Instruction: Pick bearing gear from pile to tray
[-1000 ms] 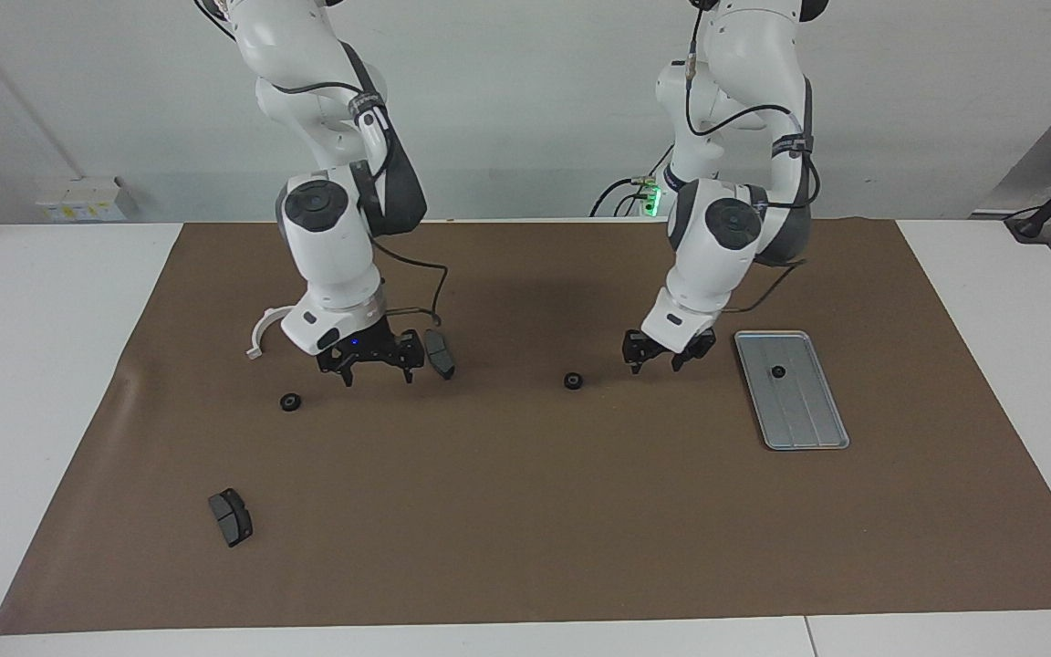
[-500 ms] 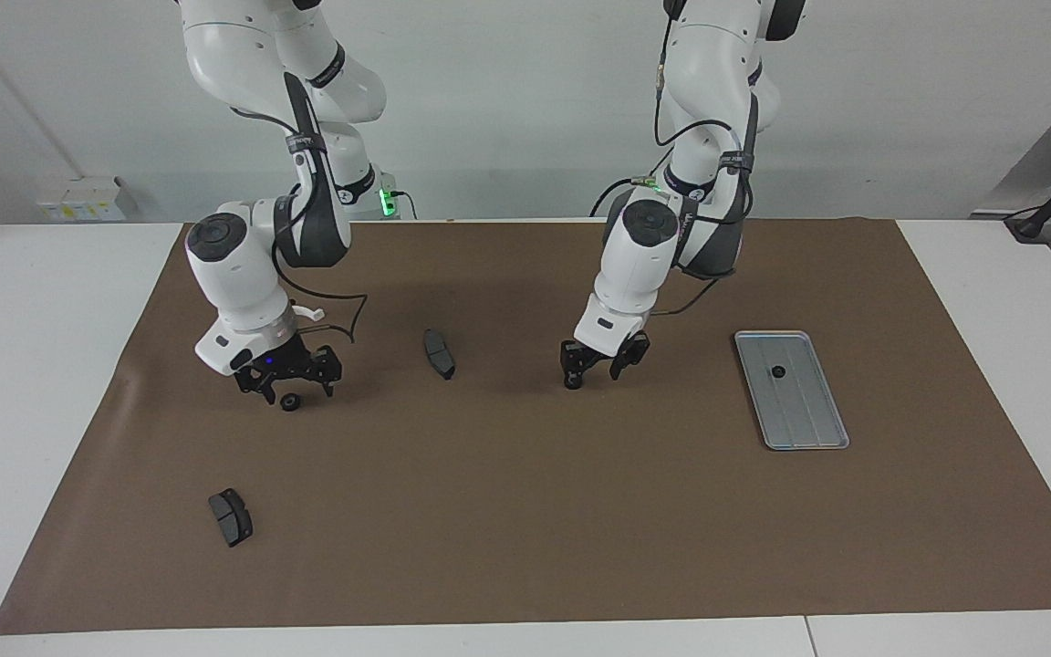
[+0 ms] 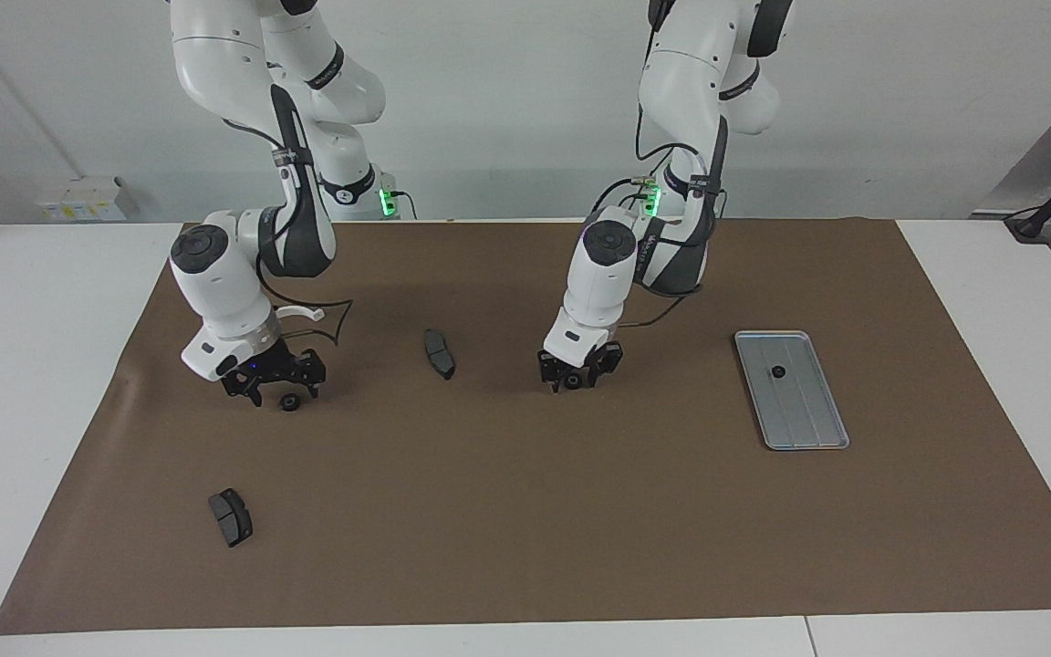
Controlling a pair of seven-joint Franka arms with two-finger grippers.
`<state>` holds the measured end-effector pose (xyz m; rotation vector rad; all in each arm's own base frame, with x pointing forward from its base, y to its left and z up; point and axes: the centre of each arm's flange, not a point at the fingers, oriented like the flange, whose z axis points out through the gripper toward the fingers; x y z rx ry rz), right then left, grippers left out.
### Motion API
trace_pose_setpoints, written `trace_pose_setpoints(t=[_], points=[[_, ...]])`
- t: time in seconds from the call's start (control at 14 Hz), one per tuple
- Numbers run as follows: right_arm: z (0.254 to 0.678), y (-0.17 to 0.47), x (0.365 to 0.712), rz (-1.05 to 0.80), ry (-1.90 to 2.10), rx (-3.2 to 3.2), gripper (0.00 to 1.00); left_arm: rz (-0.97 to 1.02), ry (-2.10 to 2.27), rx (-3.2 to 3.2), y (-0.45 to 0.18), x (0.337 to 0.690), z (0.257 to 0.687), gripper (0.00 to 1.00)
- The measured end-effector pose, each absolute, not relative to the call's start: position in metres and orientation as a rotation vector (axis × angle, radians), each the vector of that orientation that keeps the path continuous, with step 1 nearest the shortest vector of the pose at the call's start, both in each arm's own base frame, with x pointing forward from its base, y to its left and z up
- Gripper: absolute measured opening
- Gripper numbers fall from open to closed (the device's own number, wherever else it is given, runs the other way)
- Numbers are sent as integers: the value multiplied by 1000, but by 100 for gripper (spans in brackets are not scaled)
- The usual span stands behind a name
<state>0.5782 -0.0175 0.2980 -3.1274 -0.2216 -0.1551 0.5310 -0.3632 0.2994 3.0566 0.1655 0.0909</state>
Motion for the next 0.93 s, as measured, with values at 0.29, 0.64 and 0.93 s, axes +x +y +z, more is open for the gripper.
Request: trace_pose_setpoints(t=[0.29, 0.64, 0.93], points=[[281, -17, 580, -178, -220, -3121, 96, 85, 169, 3062, -361, 531, 296, 65], [284, -18, 581, -185, -217, -3122, 63, 85, 164, 3071, -360, 532, 296, 43], [288, -19, 579, -155, -217, -3124, 32, 88, 163, 3073, -359, 532, 296, 33]])
